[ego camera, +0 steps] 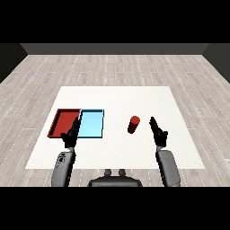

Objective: Pick the red can and put it in the red box

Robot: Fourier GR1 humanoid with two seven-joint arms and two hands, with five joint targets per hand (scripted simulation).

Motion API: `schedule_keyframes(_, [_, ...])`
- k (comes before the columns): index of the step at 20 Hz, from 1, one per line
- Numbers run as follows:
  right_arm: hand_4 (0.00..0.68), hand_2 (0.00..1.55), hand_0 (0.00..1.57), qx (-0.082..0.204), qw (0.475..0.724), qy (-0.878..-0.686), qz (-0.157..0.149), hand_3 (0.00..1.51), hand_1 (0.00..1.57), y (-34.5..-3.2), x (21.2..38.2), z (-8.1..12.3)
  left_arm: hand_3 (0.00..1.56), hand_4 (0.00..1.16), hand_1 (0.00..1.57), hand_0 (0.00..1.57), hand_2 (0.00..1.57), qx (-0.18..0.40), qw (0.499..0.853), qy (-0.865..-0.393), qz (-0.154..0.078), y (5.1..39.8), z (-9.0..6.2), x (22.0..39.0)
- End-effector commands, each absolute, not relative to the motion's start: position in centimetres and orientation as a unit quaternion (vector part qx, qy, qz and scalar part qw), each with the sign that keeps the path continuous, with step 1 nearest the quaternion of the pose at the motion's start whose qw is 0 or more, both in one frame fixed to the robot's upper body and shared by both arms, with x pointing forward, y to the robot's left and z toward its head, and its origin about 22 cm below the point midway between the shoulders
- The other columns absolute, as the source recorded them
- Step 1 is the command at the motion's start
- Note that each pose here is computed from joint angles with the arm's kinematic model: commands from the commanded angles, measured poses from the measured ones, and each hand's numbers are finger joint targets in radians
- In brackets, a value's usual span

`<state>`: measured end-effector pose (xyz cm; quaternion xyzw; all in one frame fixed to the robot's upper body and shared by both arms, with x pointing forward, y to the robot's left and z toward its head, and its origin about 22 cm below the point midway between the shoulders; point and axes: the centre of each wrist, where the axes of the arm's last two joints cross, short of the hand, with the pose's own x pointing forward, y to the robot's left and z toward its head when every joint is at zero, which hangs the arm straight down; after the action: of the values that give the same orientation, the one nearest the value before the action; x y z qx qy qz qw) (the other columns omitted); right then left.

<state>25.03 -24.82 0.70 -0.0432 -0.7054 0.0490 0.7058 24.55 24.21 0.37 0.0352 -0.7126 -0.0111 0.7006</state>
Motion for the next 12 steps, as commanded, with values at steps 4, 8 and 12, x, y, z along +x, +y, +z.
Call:
schedule_keyframes(4, [0.0, 0.0, 0.0, -0.04, 0.708, -0.705, 0.022, 0.0, 0.0, -31.2, 27.0, 0.7, 0.0, 0.0, 0.0, 0.0, 0.0, 0.036, 0.708, -0.704, -0.028, 24.6, 0.7, 24.9])
schedule_keyframes(8, [0.0, 0.0, 0.0, -0.016, 0.594, -0.804, 0.016, 0.0, 0.0, -31.7, 27.3, 2.4, 0.0, 0.0, 0.0, 0.0, 0.0, 0.001, 0.554, -0.833, -0.001, 22.4, 4.8, 25.4])
schedule_keyframes(12, [0.0, 0.0, 0.0, 0.001, 0.579, -0.815, 0.014, 0.0, 0.0, -34.8, 27.2, 1.9, 0.0, 0.0, 0.0, 0.0, 0.0, 0.002, 0.539, -0.842, 0.0, 24.5, 0.8, 24.4])
